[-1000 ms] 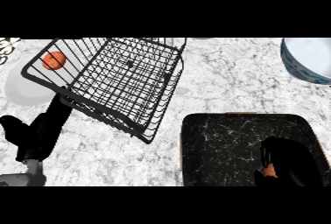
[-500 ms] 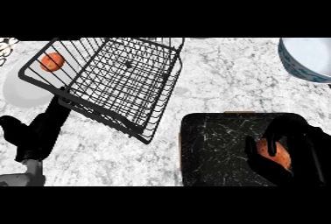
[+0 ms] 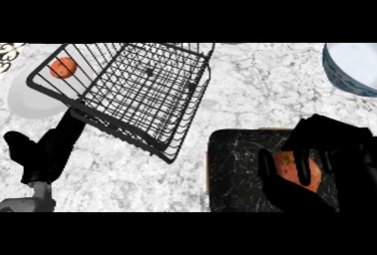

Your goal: Pick the sweet potato from the tray and place it in the tiered basket

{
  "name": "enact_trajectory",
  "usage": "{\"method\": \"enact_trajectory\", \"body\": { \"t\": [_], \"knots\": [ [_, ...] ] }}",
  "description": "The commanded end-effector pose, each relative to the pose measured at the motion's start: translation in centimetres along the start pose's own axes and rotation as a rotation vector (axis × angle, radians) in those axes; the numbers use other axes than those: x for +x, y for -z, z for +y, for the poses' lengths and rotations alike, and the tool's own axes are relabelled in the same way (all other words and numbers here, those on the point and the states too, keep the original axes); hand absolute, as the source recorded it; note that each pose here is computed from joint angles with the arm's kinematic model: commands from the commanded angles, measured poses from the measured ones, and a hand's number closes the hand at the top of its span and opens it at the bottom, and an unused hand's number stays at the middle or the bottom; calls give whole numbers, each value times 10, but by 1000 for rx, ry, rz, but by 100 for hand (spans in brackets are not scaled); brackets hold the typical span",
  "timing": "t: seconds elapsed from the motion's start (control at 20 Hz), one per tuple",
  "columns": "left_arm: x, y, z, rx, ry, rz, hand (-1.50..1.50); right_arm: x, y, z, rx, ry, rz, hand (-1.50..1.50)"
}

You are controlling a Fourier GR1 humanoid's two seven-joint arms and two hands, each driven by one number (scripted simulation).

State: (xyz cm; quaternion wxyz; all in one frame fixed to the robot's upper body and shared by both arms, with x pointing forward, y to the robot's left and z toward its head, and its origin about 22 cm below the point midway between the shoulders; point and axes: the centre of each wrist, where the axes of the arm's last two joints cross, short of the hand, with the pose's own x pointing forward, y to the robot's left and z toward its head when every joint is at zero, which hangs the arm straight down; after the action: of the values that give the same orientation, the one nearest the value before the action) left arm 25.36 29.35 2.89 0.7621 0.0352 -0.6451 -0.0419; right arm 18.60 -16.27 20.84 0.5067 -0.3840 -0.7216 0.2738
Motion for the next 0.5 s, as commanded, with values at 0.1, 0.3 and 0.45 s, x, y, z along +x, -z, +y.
{"method": "enact_trajectory", "body": {
  "t": [0.1, 0.3, 0.45],
  "knots": [
    [16, -5, -8, -9, 15, -27, 0, 62, 24, 9, 56, 36, -65, 150],
    [9, -1, -6, -26, 12, -16, 0, 123, 48, 35, 60, 41, -58, 150],
    [20, 7, -11, -30, -14, -18, 0, 132, 65, 41, 73, 49, -40, 150]
  ]
}}
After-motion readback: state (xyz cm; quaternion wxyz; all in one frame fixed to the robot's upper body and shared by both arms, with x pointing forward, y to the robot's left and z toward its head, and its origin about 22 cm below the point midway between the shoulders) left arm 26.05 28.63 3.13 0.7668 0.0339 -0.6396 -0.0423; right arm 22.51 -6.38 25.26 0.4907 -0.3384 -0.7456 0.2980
